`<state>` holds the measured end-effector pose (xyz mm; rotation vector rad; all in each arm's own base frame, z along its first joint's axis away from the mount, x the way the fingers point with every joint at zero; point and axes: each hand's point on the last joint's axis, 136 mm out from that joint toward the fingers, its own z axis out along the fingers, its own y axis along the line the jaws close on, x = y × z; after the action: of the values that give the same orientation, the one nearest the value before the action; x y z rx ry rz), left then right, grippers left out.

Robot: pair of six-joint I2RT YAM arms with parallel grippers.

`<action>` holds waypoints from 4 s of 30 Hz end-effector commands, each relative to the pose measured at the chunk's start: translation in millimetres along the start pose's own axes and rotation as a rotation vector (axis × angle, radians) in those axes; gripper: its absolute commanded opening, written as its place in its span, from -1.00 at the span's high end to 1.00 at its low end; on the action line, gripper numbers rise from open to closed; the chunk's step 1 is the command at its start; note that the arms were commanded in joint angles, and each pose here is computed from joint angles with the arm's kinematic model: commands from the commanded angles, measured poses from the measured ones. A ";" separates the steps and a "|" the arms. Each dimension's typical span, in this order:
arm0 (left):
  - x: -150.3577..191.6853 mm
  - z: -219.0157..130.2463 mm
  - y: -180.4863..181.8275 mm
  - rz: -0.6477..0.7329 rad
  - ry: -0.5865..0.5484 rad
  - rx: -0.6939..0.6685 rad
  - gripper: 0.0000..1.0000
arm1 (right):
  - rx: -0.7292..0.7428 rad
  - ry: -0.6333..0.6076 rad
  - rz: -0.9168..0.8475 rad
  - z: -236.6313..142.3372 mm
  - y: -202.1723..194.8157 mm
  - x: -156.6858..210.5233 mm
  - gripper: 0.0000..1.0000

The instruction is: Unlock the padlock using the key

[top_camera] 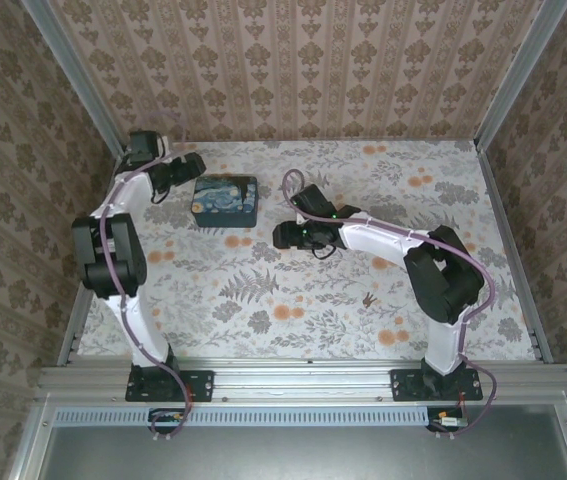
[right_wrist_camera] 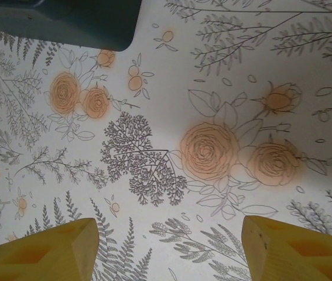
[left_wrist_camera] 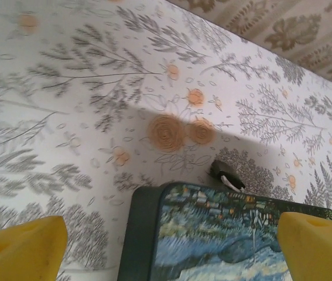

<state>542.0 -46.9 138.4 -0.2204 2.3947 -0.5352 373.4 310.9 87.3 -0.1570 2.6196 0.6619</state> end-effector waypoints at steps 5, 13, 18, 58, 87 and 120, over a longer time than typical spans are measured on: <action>30.7 25.9 -51.5 0.156 0.184 0.204 -0.82 | -0.015 -0.044 -0.035 -12.8 8.7 -15.8 -0.34; 93.5 14.6 -170.4 0.403 0.309 0.479 -0.80 | 0.078 -0.086 0.031 -43.3 -35.9 -29.9 -0.35; 132.4 11.1 -223.8 0.570 0.356 0.435 -0.82 | 0.181 -0.133 0.084 -71.7 -81.4 -38.7 -0.37; 205.4 4.9 -231.8 -0.078 0.247 0.421 -0.81 | -0.270 -0.176 0.154 -54.5 -91.2 -32.1 -0.56; 221.8 -70.5 -136.9 0.026 0.320 0.175 -0.84 | -0.028 -0.169 -0.006 -83.1 -84.5 -33.6 -0.65; 193.6 -15.3 -178.4 -0.045 0.292 0.378 -0.81 | -0.041 -0.095 0.030 -62.4 -101.8 -15.5 -0.57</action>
<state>383.1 -254.9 104.6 -0.0812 2.5370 -1.0610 370.0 206.3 86.2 -0.0906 2.5522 0.8099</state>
